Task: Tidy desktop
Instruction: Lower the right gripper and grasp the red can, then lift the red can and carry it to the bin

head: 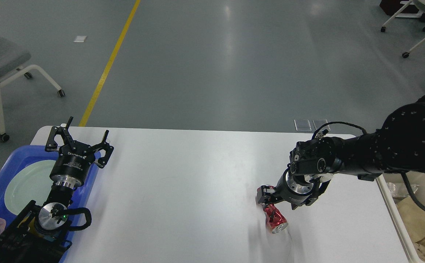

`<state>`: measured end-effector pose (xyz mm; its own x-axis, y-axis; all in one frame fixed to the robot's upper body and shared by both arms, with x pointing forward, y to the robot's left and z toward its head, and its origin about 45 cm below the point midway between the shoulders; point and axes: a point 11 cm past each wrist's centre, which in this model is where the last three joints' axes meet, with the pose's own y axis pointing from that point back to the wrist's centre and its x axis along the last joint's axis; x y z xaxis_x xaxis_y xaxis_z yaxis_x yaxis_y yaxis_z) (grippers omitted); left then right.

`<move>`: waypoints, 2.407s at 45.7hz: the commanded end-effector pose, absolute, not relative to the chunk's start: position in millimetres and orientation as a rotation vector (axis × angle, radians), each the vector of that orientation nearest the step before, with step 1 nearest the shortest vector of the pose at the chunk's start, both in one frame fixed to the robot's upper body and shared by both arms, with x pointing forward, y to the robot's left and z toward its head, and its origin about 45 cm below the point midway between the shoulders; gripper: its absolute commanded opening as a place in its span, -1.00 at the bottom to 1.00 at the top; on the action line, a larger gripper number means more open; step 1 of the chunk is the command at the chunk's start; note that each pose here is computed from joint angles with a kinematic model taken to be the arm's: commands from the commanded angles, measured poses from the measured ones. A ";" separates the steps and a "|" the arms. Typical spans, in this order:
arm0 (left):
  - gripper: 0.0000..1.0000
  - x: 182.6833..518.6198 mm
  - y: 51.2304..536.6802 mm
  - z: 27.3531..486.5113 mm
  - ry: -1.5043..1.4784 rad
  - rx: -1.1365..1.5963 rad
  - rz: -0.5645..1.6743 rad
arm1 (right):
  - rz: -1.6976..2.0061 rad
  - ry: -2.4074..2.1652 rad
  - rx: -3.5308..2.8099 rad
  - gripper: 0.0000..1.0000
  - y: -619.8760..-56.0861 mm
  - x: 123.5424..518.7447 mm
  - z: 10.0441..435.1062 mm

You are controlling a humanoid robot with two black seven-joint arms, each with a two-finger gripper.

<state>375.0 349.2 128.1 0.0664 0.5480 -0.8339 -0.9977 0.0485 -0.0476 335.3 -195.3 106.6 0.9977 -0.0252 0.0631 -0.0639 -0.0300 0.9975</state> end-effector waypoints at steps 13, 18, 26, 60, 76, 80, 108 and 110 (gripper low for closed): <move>0.99 375.1 348.8 128.1 0.748 -0.778 1.362 | 0.025 -0.087 1.579 0.27 -191.4 332.7 71.5; 0.99 375.1 348.8 128.1 0.748 -0.778 1.362 | 0.011 -0.077 1.594 -0.14 -187.1 330.5 71.1; 0.99 375.1 348.8 128.1 0.748 -0.778 1.362 | -0.019 -0.058 1.579 -0.28 -191.0 318.9 60.0; 0.99 375.2 349.8 128.5 0.746 -0.778 1.364 | -0.164 -0.035 1.625 -1.00 -220.5 346.5 123.0; 0.99 375.2 349.1 128.3 0.748 -0.779 1.363 | -0.155 -0.285 1.589 -1.00 -303.5 365.6 275.6; 0.99 375.2 349.1 128.3 0.748 -0.779 1.363 | -0.150 -0.360 1.580 -1.00 -321.4 358.8 312.7; 0.99 374.7 349.4 127.7 0.749 -0.780 1.364 | -0.131 -0.391 1.488 -1.00 -334.6 319.9 373.4; 0.99 374.6 350.0 127.9 0.748 -0.779 1.365 | -0.146 -0.412 1.491 -1.00 -343.2 320.3 371.2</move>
<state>374.6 350.1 127.9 0.0650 0.5482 -0.8339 -0.9978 0.0467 -0.0471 318.5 -329.8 373.3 0.9360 -0.3113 0.1646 -0.1442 0.0877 0.9857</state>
